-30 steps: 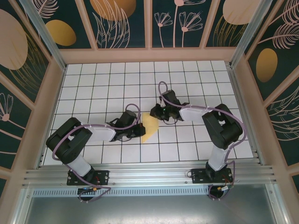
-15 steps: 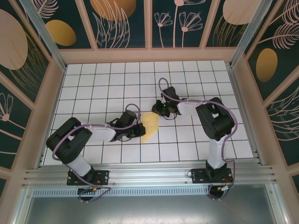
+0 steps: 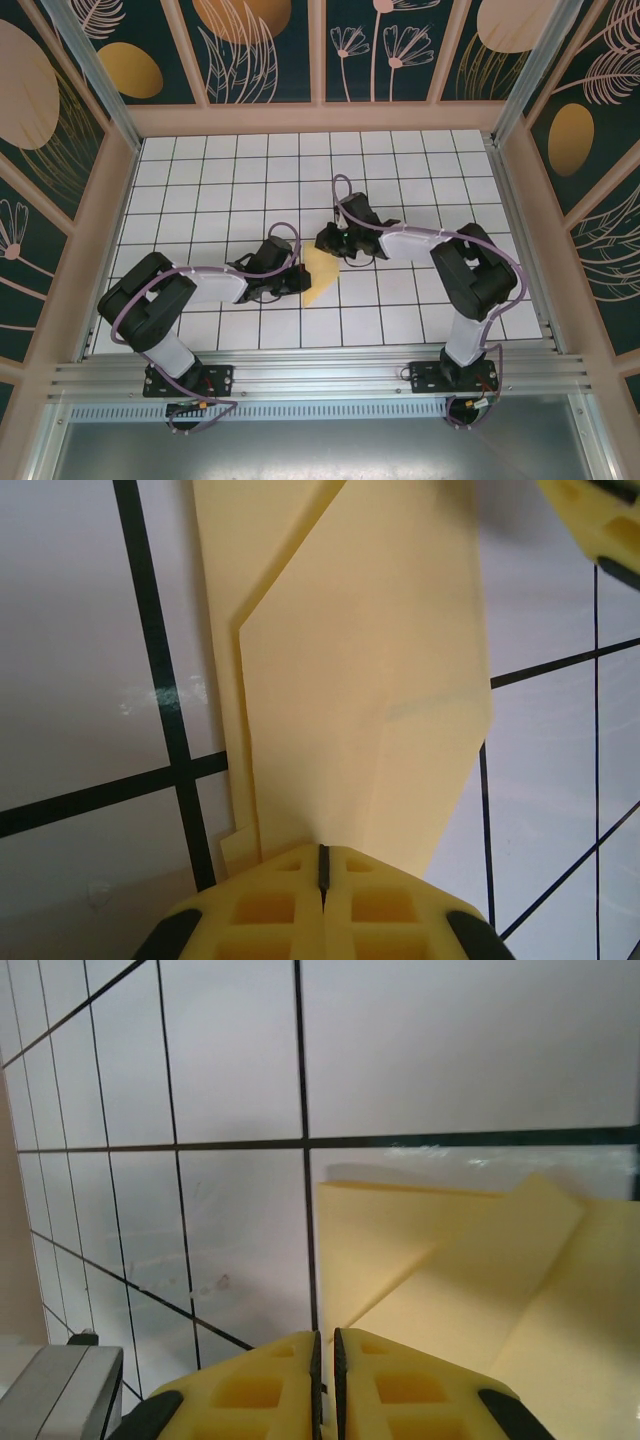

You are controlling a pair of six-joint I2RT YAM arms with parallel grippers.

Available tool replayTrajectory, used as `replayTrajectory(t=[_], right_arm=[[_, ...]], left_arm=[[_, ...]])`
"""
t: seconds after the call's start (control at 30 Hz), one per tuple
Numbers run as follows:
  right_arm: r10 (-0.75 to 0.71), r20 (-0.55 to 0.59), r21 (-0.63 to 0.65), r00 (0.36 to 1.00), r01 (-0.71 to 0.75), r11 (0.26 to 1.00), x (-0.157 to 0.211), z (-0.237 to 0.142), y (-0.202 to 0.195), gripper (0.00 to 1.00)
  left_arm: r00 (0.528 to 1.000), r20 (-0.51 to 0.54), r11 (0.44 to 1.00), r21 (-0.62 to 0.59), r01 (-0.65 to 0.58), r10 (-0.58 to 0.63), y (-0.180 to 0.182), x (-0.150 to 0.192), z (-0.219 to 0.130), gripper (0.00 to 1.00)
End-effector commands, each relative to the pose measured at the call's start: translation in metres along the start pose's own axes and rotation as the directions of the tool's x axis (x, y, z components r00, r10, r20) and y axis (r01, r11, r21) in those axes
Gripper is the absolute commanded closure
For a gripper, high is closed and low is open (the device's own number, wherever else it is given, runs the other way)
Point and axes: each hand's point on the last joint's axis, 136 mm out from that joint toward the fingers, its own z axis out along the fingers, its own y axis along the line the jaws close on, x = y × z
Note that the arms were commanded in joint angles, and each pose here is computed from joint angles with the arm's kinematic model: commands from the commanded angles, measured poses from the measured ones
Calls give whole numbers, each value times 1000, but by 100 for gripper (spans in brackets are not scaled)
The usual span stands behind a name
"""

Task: Fold a paper plane with a square sheet of paper (pick it up from the middle)
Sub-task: Fourth fold the wing at the center of the table.

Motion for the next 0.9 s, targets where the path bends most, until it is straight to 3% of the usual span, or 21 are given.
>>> replayTrajectory(t=[0.0,0.3,0.57,0.87], right_arm=[[40,-4,9,999,-40,999,3,12,-10,85],[98,-50,90,994,-94,992,23,35,-49,91],[105,-52,97,993,-100,990,28,35,-53,91],[107,-56,108,993,-100,989,29,37,-56,91]], left_arm=[[996,-80,995,-94,37,-45,27,25,-4,98],[999,-41,999,-49,14,-16,7,13,-21,94],[999,-49,990,139,-15,22,-39,8,-35,90],[990,-141,998,59,18,-10,-13,28,-13,91]])
